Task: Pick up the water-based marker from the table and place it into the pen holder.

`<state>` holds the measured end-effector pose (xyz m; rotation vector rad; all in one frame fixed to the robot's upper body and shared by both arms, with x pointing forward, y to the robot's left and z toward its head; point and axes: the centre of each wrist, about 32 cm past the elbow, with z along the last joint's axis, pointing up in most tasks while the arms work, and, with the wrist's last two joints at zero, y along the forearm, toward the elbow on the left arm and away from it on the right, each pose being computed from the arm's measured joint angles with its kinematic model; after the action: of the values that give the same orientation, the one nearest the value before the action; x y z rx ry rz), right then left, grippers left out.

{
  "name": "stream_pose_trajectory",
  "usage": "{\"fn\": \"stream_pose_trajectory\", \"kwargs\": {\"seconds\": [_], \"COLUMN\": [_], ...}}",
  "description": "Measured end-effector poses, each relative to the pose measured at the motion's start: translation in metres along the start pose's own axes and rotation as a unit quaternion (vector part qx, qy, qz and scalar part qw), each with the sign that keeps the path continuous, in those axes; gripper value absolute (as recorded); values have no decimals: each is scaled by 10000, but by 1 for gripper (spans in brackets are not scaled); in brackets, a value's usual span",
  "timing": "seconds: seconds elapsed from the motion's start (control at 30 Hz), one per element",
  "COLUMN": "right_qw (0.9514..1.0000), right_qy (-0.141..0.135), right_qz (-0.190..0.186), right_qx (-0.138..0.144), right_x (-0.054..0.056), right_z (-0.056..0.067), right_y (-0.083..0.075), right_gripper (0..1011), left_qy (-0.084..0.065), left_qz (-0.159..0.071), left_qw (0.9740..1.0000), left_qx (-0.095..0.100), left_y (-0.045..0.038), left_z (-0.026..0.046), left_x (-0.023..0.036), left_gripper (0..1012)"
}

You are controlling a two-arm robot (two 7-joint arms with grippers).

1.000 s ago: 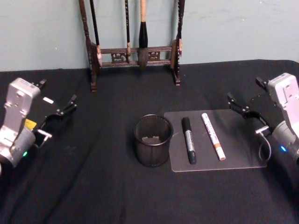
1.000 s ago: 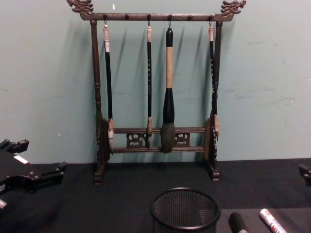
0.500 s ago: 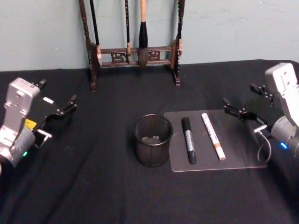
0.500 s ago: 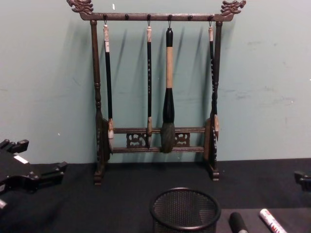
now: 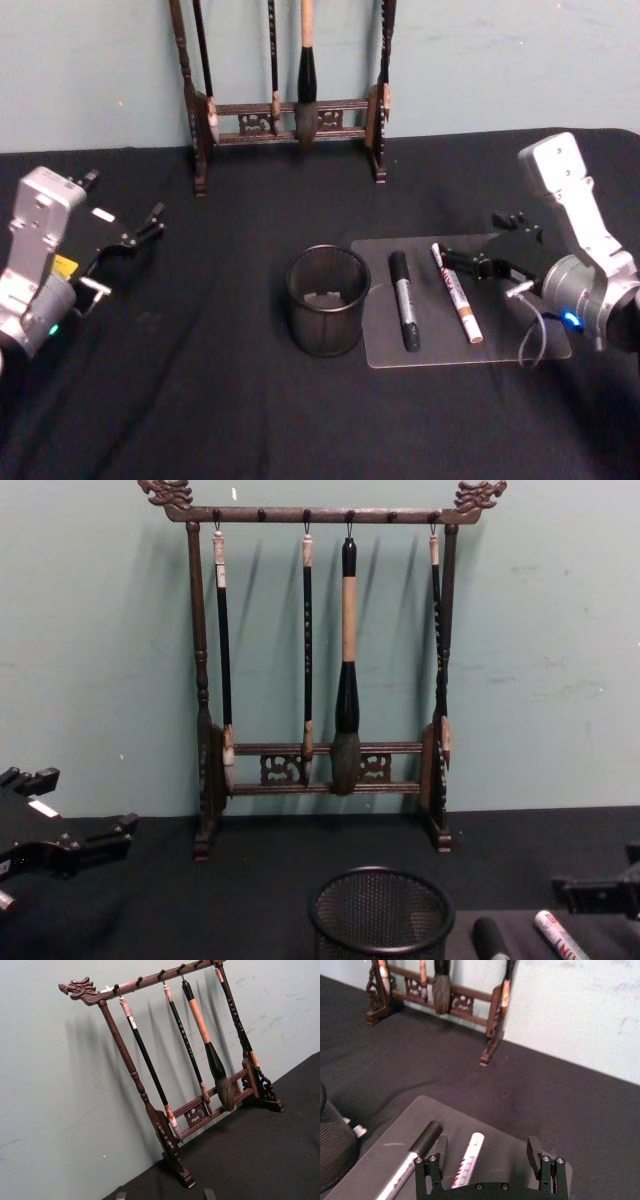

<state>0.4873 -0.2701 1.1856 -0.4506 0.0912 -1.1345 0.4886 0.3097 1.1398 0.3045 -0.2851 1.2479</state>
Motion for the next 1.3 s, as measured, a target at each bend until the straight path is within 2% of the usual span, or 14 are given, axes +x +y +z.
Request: {"fn": "stream_pose_trajectory", "kwargs": {"seconds": [0.17, 0.43, 0.73, 1.3], "right_qw": [9996, 9983, 9972, 9961], "right_qy": [75, 91, 118, 191], "right_qz": [108, 163, 177, 244], "right_qx": [-255, -556, -722, -822], "right_x": [-88, -145, -154, -174], "right_z": [17, -6, -59, -94], "right_y": [10, 27, 62, 143], "right_gripper": [1003, 1002, 1002, 1002], "left_qy": [0, 0, 0, 1], "left_qz": [0, 0, 0, 0], "left_qw": [10000, 10000, 10000, 10000], "left_qx": [0, 0, 0, 0], "left_y": [0, 0, 0, 0], "left_z": [0, 0, 0, 0], "left_x": [0, 0, 0, 0], "left_gripper": [1001, 1001, 1001, 1001]}}
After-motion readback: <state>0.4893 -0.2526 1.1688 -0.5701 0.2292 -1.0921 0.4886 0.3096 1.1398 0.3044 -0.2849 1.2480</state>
